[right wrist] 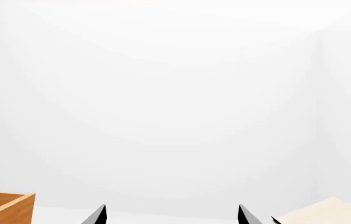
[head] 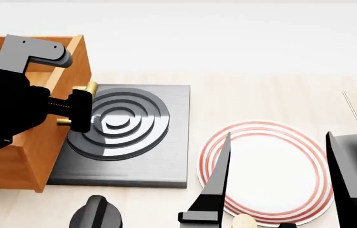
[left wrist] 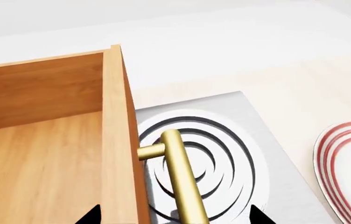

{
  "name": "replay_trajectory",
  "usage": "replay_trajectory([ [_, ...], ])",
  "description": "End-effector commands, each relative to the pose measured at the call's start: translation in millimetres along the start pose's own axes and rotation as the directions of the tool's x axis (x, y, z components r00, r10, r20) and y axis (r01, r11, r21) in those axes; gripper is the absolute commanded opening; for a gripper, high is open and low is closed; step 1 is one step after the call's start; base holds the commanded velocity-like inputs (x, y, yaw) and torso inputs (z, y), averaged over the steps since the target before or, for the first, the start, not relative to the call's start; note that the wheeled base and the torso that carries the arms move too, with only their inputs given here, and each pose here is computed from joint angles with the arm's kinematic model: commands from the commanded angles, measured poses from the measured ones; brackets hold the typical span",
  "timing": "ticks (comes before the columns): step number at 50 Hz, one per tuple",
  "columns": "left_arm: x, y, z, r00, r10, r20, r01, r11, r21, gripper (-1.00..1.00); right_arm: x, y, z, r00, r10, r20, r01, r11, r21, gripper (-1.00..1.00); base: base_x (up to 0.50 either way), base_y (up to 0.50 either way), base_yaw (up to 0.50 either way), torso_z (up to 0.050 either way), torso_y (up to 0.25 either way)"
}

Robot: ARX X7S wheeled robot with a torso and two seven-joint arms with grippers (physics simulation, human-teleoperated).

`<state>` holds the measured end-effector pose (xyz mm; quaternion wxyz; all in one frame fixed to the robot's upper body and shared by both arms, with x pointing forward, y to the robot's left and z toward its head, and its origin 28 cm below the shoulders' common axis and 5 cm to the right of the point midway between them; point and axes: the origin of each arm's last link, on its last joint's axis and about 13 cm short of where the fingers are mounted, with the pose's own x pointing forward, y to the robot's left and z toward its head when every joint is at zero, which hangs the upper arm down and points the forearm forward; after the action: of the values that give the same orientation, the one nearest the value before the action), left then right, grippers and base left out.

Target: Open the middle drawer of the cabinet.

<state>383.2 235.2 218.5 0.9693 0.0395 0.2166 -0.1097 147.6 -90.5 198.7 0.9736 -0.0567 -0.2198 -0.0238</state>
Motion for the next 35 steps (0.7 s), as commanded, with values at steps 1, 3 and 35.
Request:
replay_trajectory([
  [1, 7.0, -27.4, -14.6, 0.991, -0.122, -0.058, 0.119, 0.992, -0.048, 1.0, 3.6, 2.7, 2.3, 0.999, 0.016, 0.037, -0.017, 1.0, 0.019, 1.0, 0.0, 0.0, 0.0, 0.0, 0.0],
  [3, 7.3, -30.0, -14.6, 0.99, -0.127, -0.057, 0.125, 0.991, -0.051, 1.0, 3.7, 2.7, 2.0, 0.999, 0.017, 0.036, -0.017, 1.0, 0.019, 1.0, 0.0, 0.0, 0.0, 0.0, 0.0],
  [35, -1.8, -66.5, -24.7, 0.995, -0.008, 0.098, 0.001, 0.998, 0.066, 1.0, 3.4, 3.8, 0.0, 0.999, 0.023, 0.03, -0.024, 0.999, 0.025, 1.0, 0.0, 0.0, 0.0, -0.001, 0.0],
])
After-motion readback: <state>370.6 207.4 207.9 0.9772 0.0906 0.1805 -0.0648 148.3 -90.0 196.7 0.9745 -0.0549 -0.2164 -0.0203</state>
